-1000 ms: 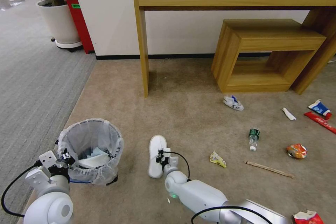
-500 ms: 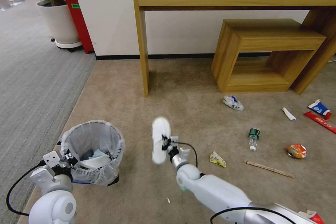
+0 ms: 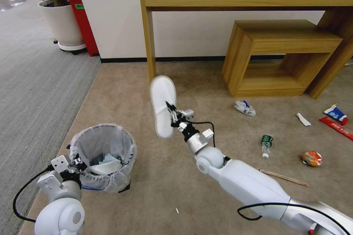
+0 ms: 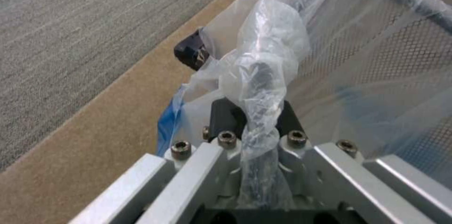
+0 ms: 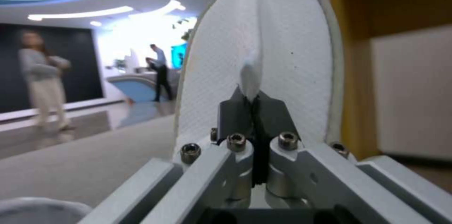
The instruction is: Pick up the trash bin and place the garbage on the floor into it.
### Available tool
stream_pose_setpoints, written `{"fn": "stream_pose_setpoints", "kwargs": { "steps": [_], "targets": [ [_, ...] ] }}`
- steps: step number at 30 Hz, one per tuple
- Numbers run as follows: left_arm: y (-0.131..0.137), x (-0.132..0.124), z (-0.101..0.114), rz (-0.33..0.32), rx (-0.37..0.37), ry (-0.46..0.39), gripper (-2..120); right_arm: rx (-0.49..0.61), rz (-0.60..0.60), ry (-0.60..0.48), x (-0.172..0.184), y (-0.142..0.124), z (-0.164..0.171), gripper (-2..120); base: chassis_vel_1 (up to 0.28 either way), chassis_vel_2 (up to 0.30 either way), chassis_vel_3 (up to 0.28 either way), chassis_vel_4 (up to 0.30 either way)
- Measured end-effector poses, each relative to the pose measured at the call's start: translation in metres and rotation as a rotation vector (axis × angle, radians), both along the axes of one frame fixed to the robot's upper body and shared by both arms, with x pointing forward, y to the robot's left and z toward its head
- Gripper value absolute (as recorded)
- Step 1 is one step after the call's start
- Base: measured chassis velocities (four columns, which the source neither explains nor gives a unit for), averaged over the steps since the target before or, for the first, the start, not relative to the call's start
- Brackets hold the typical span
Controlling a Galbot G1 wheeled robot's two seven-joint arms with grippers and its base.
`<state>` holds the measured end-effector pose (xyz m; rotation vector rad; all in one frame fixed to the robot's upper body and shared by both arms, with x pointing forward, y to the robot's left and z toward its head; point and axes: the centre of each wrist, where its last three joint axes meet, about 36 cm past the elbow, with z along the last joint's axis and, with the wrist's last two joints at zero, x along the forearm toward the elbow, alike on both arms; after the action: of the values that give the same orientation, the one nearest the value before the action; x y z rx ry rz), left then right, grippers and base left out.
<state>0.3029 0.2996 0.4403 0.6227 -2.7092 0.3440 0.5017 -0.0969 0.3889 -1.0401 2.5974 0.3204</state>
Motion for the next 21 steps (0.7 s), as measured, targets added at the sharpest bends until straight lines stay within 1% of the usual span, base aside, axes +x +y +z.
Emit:
{"fn": "stream_pose_setpoints", "kwargs": {
  "steps": [3, 4, 7, 8, 11, 12, 13, 16, 17, 20, 21],
  "targets": [
    [-0.003, -0.002, 0.004, -0.009, 0.001, -0.006, 3, -0.018, 0.085, -0.103, 0.0, 0.013, 0.02, 0, 0.0, 0.0, 0.0, 0.0],
    [-0.003, -0.002, 0.004, -0.009, 0.001, -0.006, 3, -0.018, 0.085, -0.103, 0.0, 0.013, 0.02, 0, 0.0, 0.0, 0.0, 0.0],
    [-0.006, -0.004, 0.008, -0.021, 0.002, -0.012, 3, -0.032, 0.155, -0.19, 0.006, 0.032, 0.034, 0, 0.0, 0.0, 0.0, 0.0],
    [-0.006, -0.004, 0.008, -0.021, 0.002, -0.012, 3, -0.032, 0.155, -0.19, 0.006, 0.032, 0.034, 0, 0.0, 0.0, 0.0, 0.0],
    [-0.011, -0.007, 0.013, -0.034, 0.003, -0.021, 3, -0.038, 0.212, -0.247, 0.009, 0.055, 0.044, 0, 0.0, 0.0, 0.0, 0.0],
    [-0.012, -0.007, 0.014, -0.037, 0.003, -0.022, 3, -0.041, 0.225, -0.261, 0.009, 0.06, 0.045, 0, 0.0, 0.0, 0.0, 0.0],
    [-0.012, -0.007, 0.014, -0.037, 0.003, -0.022, 3, -0.041, 0.225, -0.261, 0.009, 0.06, 0.045, 0, 0.0, 0.0, 0.0, 0.0],
    [-0.016, -0.01, 0.019, -0.051, 0.004, -0.026, 3, -0.048, 0.28, -0.321, 0.012, 0.084, 0.046, 0, 0.0, 0.0, 0.0, 0.0],
    [-0.016, -0.01, 0.019, -0.051, 0.004, -0.026, 3, -0.048, 0.28, -0.321, 0.012, 0.084, 0.046, 0, 0.0, 0.0, 0.0, 0.0],
    [-0.018, -0.013, 0.023, -0.06, 0.005, -0.032, 3, -0.055, 0.319, -0.363, 0.014, 0.103, 0.048, 0, 0.0, 0.0, 0.0, 0.0],
    [-0.018, -0.013, 0.023, -0.06, 0.005, -0.032, 3, -0.055, 0.319, -0.363, 0.014, 0.103, 0.048, 0, 0.0, 0.0, 0.0, 0.0]
  ]
}}
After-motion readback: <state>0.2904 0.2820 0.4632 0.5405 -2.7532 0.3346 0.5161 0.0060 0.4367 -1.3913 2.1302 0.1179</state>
